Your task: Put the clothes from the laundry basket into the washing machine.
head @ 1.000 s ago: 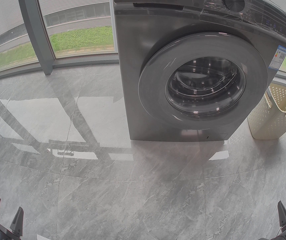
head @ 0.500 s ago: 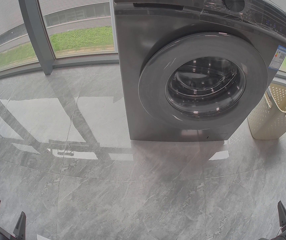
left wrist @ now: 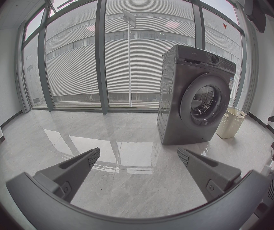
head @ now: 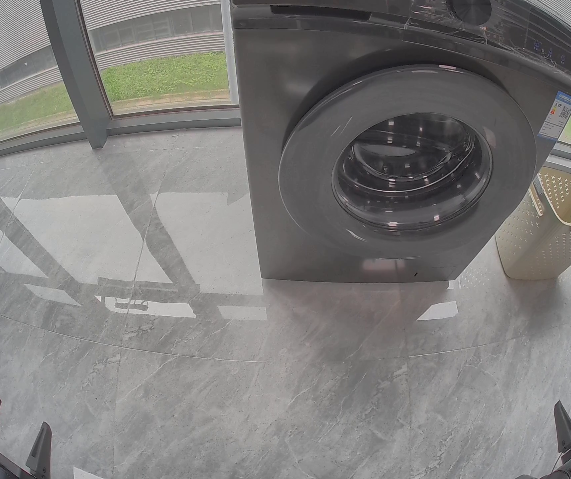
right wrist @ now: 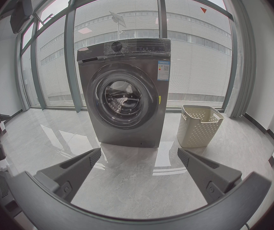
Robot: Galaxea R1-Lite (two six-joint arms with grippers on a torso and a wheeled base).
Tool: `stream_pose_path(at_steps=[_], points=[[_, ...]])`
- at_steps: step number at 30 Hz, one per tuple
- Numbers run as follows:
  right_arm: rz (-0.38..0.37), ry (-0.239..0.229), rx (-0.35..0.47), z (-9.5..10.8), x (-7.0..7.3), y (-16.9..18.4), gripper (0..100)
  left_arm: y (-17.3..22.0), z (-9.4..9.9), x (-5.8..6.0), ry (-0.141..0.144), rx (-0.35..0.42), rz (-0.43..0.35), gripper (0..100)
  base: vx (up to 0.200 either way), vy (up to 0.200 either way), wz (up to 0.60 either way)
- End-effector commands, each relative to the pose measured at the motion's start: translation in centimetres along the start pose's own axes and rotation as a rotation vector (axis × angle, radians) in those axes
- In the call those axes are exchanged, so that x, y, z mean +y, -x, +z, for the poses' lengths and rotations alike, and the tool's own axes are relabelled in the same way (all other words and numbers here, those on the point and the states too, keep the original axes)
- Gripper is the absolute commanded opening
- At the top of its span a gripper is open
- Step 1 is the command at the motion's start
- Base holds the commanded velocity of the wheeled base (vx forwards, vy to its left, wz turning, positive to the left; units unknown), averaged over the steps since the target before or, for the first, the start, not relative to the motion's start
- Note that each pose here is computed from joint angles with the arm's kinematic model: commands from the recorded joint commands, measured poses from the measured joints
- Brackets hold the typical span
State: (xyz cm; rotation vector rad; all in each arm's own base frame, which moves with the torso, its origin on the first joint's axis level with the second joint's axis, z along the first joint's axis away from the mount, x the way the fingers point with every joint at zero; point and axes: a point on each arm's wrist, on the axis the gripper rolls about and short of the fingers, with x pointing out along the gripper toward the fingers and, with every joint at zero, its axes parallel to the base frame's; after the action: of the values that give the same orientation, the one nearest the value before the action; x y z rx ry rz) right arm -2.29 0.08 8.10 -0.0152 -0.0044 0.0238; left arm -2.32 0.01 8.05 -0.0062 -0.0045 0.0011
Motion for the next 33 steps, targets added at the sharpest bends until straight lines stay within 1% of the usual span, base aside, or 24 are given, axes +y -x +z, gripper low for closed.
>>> stream_pose_path(at_steps=[1,6,16,25,29,31,33], points=[[-0.001,0.0,0.01,-0.5,0.01,-0.08,100,-0.09,-0.49,0.0,0.001,0.011,0.001,100,0.0,-0.2,0.0],[-0.001,0.0,0.01,-0.5,0.01,-0.08,100,-0.09,-0.49,0.0,0.003,0.011,0.002,100,0.0,-0.2,0.0],[-0.001,0.001,0.01,-0.5,0.01,-0.08,100,-0.09,-0.49,0.0,-0.006,0.011,0.001,100,0.0,-0.2,0.0],[-0.001,0.0,0.01,-0.5,0.01,-0.08,100,-0.09,-0.51,0.0,-0.008,0.012,0.004,100,0.0,0.0,0.0],[-0.001,0.001,0.01,-0.5,0.01,-0.08,100,-0.09,-0.51,0.01,-0.008,0.012,0.005,100,0.0,-0.2,0.0],[-0.001,0.001,0.01,-0.5,0.01,-0.08,100,-0.09,-0.49,0.01,-0.003,0.011,0.004,100,0.0,-0.2,0.0],[-0.001,-0.003,0.01,-0.5,0.02,-0.08,100,-0.09,-0.49,0.01,-0.006,0.011,0.004,100,0.0,-0.2,0.0]])
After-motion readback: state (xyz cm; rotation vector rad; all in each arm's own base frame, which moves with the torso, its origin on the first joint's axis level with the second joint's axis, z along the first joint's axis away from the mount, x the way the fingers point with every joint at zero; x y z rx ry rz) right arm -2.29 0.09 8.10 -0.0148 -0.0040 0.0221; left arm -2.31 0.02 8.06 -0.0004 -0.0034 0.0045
